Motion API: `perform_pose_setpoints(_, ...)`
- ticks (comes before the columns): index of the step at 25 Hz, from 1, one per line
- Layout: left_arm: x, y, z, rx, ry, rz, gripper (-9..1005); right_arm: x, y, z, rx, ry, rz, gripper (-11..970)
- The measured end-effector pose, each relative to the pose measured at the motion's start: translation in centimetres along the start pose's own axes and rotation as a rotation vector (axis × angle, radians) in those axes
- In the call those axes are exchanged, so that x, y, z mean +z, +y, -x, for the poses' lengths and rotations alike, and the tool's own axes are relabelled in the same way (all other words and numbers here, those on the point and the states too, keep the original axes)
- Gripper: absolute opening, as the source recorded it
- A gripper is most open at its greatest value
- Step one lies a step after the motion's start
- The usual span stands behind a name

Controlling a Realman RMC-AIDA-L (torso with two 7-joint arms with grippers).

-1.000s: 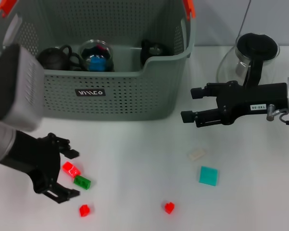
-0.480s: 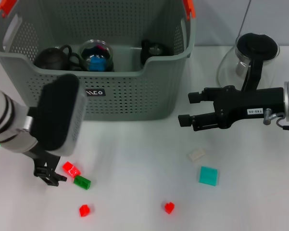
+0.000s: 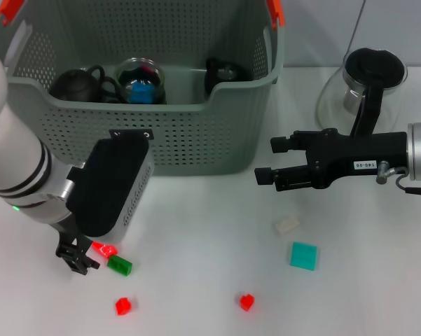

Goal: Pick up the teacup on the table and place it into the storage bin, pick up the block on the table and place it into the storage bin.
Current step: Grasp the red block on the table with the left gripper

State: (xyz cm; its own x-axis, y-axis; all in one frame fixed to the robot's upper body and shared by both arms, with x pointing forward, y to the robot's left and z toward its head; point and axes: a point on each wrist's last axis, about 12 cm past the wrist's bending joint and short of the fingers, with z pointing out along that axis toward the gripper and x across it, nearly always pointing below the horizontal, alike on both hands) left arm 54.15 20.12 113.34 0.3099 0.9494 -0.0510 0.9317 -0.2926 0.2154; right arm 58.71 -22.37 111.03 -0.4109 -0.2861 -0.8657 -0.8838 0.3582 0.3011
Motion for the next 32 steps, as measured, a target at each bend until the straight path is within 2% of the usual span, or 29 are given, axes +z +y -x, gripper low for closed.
perform_pose_setpoints(7, 0.6, 0.6, 0.0, 0.027, 0.017, -0.024, 829, 0.0, 0.0, 0.0, 0.003, -0.007, -0.003, 912)
perform_pose_setpoints(13, 1.1, 0.9, 0.1, 0.042, 0.029, -0.053, 631, 0.0, -0.1, 0.1, 0.003, -0.01, -0.005, 911)
perform_pose_setpoints(23, 1.9, 1.2, -0.1, 0.049, 0.038, -0.08, 539, 0.1, 0.0, 0.2, 0.001, -0.011, -0.003, 912)
perform_pose_setpoints(32, 2.5, 1.3, 0.0, 0.046, 0.039, -0.091, 536, 0.0, 0.0, 0.1, 0.004, -0.011, -0.003, 911)
